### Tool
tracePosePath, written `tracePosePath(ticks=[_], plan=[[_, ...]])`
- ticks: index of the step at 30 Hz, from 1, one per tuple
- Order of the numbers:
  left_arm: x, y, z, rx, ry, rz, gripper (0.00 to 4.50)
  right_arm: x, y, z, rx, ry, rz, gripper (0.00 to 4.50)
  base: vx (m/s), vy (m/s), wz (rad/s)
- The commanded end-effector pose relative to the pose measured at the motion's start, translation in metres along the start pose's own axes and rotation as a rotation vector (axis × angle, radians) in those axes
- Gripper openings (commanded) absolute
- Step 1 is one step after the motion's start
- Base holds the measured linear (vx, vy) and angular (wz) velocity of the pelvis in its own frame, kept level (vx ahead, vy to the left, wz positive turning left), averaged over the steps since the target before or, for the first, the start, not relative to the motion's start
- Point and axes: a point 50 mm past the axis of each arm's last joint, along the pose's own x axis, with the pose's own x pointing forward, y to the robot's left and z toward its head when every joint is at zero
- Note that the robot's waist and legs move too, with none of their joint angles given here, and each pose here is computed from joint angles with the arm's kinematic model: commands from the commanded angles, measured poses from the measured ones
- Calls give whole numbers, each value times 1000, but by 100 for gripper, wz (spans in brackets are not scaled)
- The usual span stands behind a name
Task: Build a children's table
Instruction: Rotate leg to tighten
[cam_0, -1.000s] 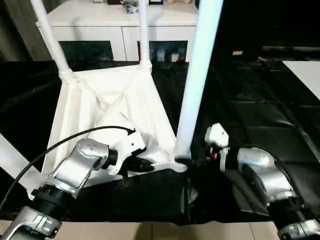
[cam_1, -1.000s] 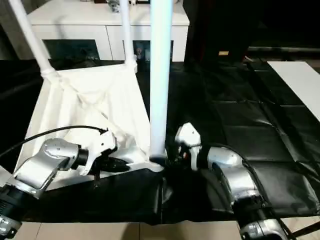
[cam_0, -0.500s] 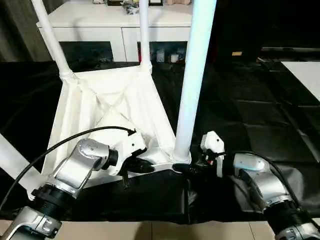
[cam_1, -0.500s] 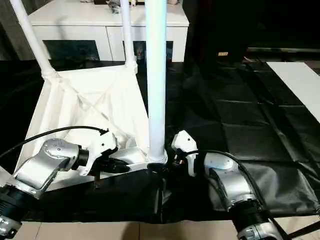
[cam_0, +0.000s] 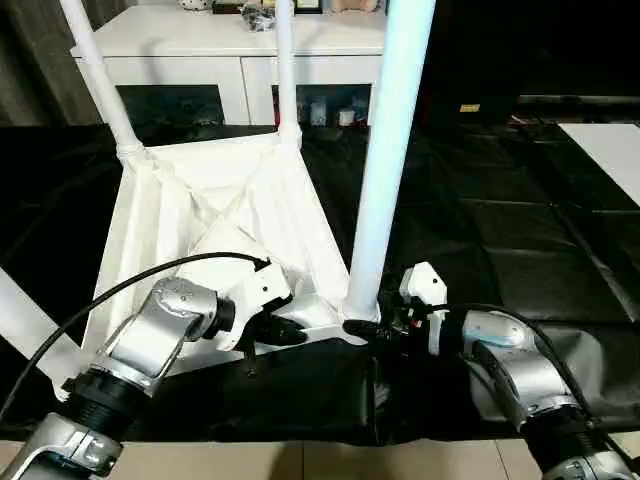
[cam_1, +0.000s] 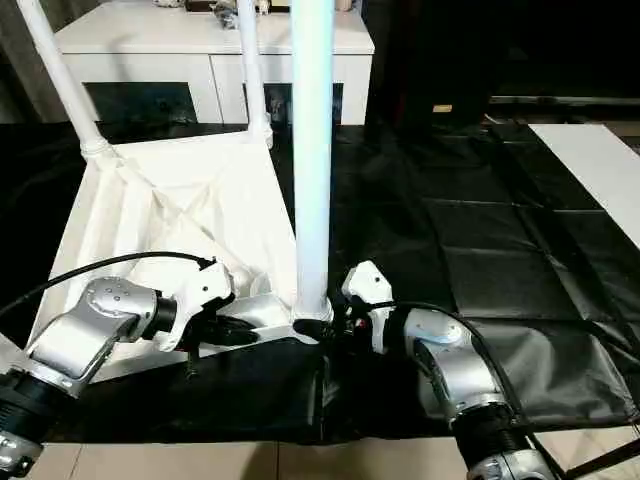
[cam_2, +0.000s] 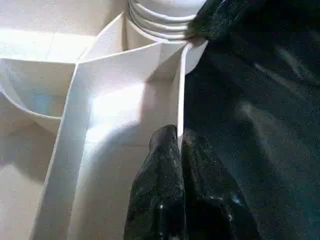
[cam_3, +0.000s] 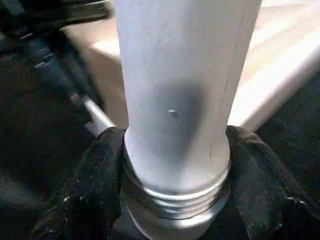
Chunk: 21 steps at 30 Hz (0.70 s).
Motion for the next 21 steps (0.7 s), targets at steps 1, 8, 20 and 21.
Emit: tracePosePath(ticks=[1, 8, 20, 21], plan=[[15, -1, -13, -67, 54, 50, 0, 8, -7, -3, -11, 31, -139, 267, 0, 0, 0], [41, 11, -5, -159, -5, 258, 0, 29, -14, -12, 148, 71, -530, 267, 0, 0, 0], [57, 6, 5, -73, -14, 244, 0, 56, 6, 7, 153, -14, -408, 339, 0, 0, 0], [55, 4, 4, -62, -14, 211, 0, 52, 3, 8, 143, -17, -377, 354, 0, 0, 0]])
